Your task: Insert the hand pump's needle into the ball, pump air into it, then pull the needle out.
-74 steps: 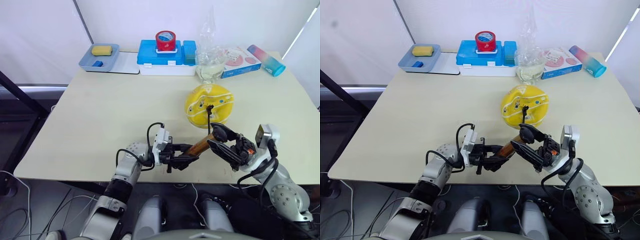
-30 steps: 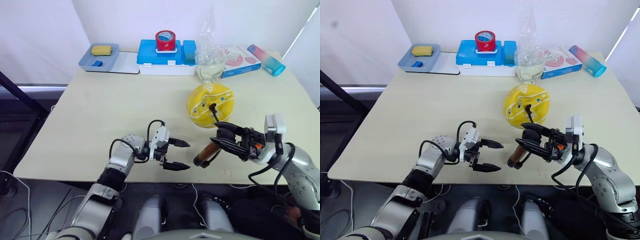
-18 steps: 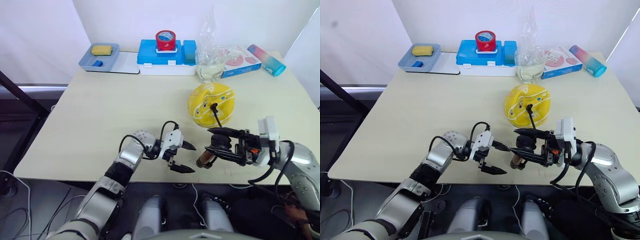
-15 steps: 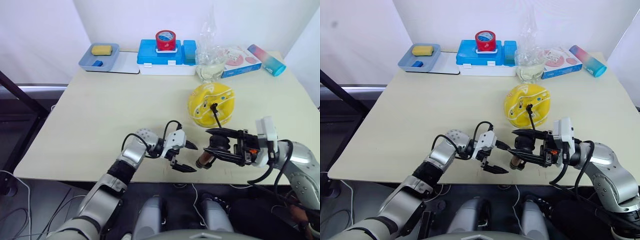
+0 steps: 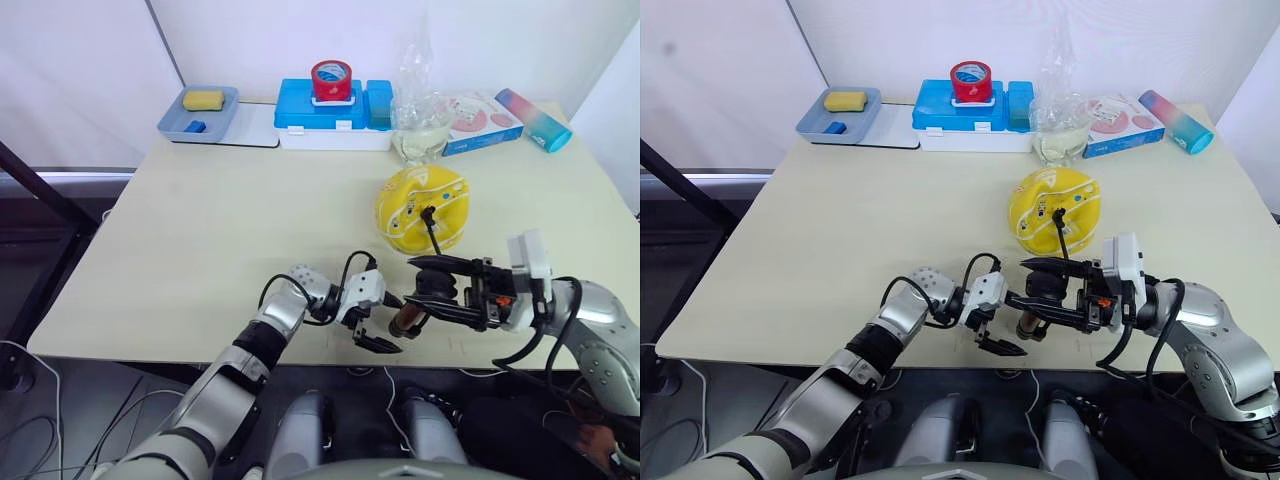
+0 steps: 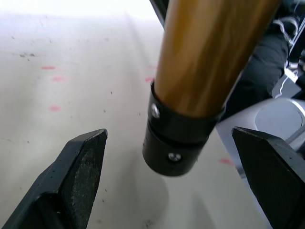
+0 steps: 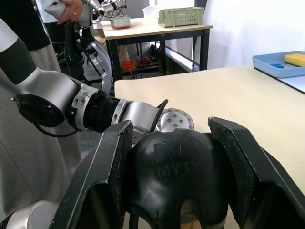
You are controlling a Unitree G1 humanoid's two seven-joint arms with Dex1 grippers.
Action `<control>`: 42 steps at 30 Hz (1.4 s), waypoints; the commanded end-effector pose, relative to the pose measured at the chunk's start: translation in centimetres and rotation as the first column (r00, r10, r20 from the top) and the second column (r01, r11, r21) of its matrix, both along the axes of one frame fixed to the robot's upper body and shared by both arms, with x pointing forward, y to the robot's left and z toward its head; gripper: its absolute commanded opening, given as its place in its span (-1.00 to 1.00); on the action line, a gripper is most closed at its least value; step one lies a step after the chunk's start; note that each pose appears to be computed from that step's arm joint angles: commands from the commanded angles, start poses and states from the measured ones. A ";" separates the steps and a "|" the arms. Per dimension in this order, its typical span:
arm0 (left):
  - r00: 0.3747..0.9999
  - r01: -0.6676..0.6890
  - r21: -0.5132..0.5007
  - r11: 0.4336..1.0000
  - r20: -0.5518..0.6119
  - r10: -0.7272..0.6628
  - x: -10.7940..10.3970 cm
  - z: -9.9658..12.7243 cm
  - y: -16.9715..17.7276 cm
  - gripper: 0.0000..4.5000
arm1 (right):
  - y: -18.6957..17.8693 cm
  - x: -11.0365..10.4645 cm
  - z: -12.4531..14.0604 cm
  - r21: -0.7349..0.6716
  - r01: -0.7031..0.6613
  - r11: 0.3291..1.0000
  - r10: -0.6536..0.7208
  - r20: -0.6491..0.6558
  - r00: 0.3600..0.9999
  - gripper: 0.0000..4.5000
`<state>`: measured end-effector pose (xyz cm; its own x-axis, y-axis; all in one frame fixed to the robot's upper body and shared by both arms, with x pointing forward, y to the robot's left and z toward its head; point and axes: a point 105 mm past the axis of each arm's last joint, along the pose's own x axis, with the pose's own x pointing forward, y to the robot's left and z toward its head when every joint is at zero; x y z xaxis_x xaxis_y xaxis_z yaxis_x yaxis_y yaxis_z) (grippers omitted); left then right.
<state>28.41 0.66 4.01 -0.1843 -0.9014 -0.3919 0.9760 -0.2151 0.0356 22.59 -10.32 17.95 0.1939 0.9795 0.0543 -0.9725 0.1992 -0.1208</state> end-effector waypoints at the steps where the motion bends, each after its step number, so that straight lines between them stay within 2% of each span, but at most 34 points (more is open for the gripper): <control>1: 1.000 0.004 -0.037 0.999 0.001 -0.004 0.2 0.8 -0.2 0.97 | 0.2 -0.6 1.1 0.012 -0.021 1.000 0.020 0.063 0.998 -0.11; 2: 1.000 0.007 -0.035 0.999 0.003 -0.007 0.2 0.7 -0.2 0.97 | 0.2 -0.6 1.1 0.013 -0.020 1.000 0.019 0.064 0.998 -0.11; 3: 1.000 0.010 -0.032 0.999 0.005 -0.010 0.1 0.7 -0.1 0.69 | 0.2 -0.6 1.1 0.013 -0.019 1.000 0.018 0.064 0.998 -0.11; 4: 1.000 0.011 -0.033 0.999 0.002 -0.011 0.1 0.7 -0.2 0.63 | 0.2 -0.5 1.2 0.018 -0.016 1.000 0.015 0.064 0.998 -0.11; 5: 1.000 0.010 -0.035 0.999 -0.002 -0.010 0.1 0.6 -0.2 0.46 | 0.2 -0.5 1.2 0.022 -0.015 1.000 0.013 0.063 0.998 -0.11; 6: 1.000 0.010 -0.035 0.999 -0.004 -0.010 0.0 0.6 -0.2 0.20 | 0.2 -0.5 1.3 0.022 -0.015 1.000 0.013 0.064 0.998 -0.11; 8: 1.000 0.013 -0.032 0.999 -0.007 -0.013 -0.1 0.4 -0.3 -0.14 | 0.2 -0.6 1.3 0.020 -0.017 1.000 0.016 0.066 0.998 -0.11; 9: 1.000 0.013 -0.033 0.999 -0.010 -0.013 -0.1 0.3 -0.4 -0.40 | 0.2 -0.6 1.3 0.020 -0.018 1.000 0.017 0.067 0.998 -0.11; 10: 1.000 0.012 -0.031 0.999 -0.010 -0.013 -0.1 0.2 -0.4 -0.51 | 0.2 -0.6 1.3 0.019 -0.021 1.000 0.019 0.067 0.998 -0.11; 21: 1.000 0.027 -0.025 0.999 0.004 -0.027 -0.6 -0.4 -2.0 -0.51 | -1.7 -0.8 1.1 0.019 0.005 1.000 -0.006 0.056 0.998 -0.11; 31: 0.998 0.046 -0.025 0.999 0.034 -0.045 -1.1 -0.9 -5.1 -0.51 | -5.8 -0.4 0.2 -0.052 0.120 0.991 -0.118 0.036 0.992 -0.11; 38: 0.998 0.018 -0.059 0.998 0.054 -0.014 -0.9 -0.8 -7.1 -0.51 | -8.5 -0.4 -0.5 -0.055 0.211 0.976 -0.210 0.022 0.978 -0.11; 42: 0.998 0.004 -0.034 0.999 0.065 -0.002 -0.7 -1.4 -7.5 -0.51 | -9.3 -0.2 -0.6 -0.044 0.252 0.967 -0.252 0.002 0.968 -0.11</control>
